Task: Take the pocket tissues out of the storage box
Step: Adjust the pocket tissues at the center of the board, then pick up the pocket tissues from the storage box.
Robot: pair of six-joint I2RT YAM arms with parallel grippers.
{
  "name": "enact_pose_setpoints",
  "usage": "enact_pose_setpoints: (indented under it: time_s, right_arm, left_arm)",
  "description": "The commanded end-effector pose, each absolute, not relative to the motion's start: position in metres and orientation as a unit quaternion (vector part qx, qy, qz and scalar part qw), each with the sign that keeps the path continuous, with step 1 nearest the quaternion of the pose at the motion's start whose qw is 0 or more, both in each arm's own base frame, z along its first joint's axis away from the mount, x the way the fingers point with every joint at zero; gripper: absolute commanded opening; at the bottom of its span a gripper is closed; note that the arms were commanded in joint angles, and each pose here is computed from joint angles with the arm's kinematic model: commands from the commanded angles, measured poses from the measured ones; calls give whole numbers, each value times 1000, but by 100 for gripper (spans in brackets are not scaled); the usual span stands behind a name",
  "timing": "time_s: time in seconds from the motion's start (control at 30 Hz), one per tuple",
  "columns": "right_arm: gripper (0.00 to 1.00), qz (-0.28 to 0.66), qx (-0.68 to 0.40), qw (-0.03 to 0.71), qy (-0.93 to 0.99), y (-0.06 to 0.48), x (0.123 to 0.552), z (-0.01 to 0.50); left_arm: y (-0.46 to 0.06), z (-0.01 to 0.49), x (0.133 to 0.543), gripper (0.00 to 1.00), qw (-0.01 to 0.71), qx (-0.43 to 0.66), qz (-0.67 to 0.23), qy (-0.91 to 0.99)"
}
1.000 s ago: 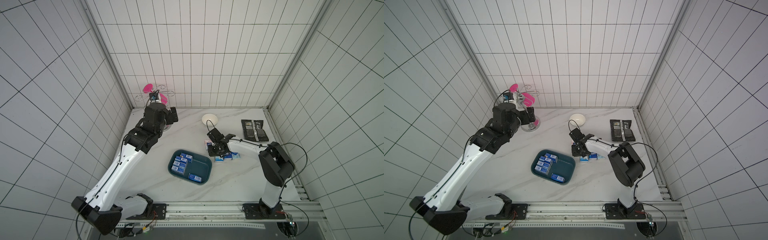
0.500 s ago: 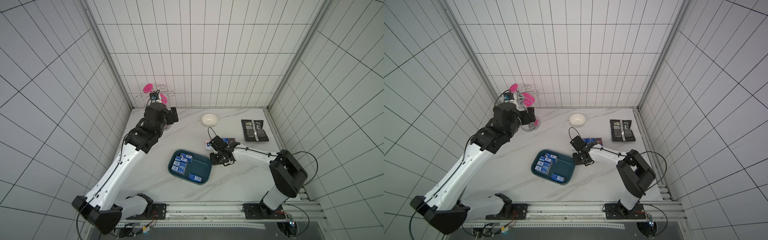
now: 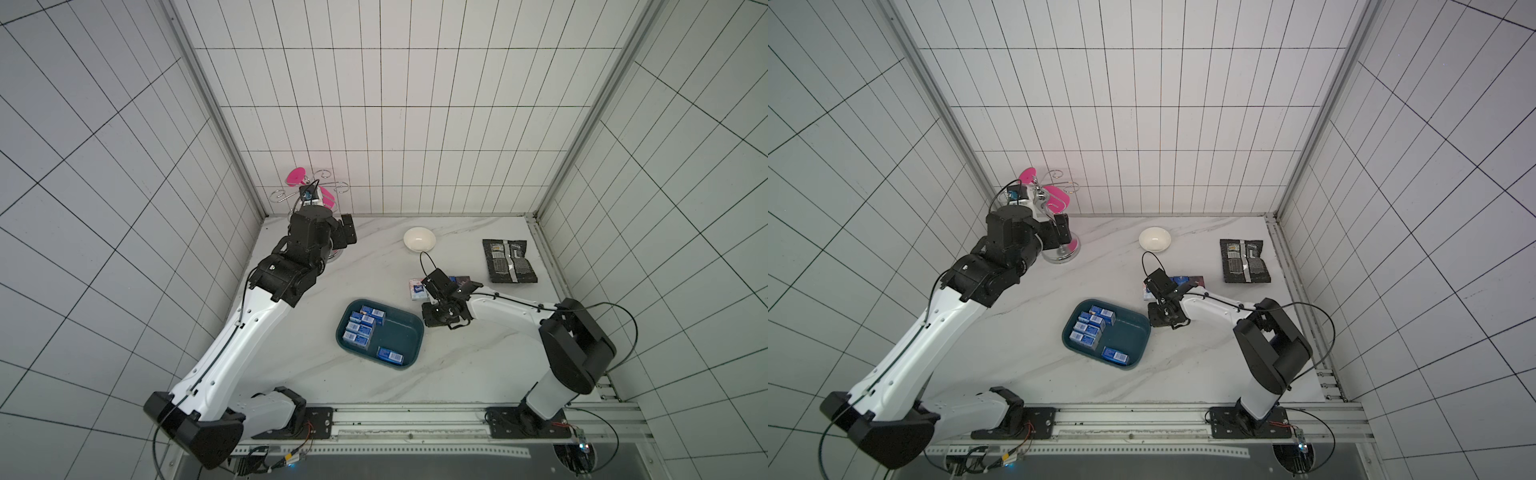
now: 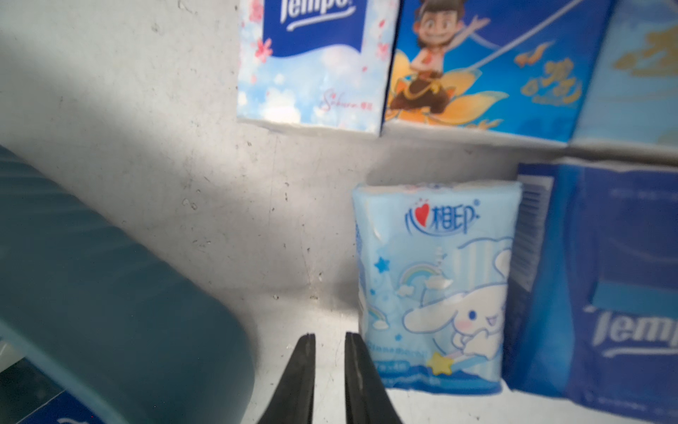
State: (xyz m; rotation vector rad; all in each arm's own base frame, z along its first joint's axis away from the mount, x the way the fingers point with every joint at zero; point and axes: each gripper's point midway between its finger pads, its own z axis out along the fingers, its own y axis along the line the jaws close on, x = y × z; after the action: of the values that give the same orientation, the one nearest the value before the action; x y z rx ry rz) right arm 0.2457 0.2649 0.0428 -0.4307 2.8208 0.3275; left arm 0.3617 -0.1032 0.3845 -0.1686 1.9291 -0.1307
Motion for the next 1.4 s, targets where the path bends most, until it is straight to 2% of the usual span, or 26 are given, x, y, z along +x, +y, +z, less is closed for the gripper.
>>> enact_pose_setpoints:
  time_s: [0.0, 0.4, 0.77, 1.03, 1.37]
  right_arm:
    - [19, 113, -151, 141, 972, 272, 257, 46]
    - [19, 104, -125, 151, 975, 279, 290, 37]
    - [19, 115, -128, 154, 973, 286, 294, 41]
    - [20, 140, -158, 161, 964, 303, 280, 67]
    - [39, 162, -269, 204, 927, 314, 236, 132]
  left_arm:
    - [-102, 391, 361, 98, 572, -72, -58, 815]
    - [-102, 391, 359, 98, 572, -70, -59, 815]
    - [-100, 389, 359, 98, 571, -72, -58, 816]
    - [-101, 392, 359, 98, 574, -73, -61, 814]
    - [-104, 385, 365, 98, 566, -71, -56, 820]
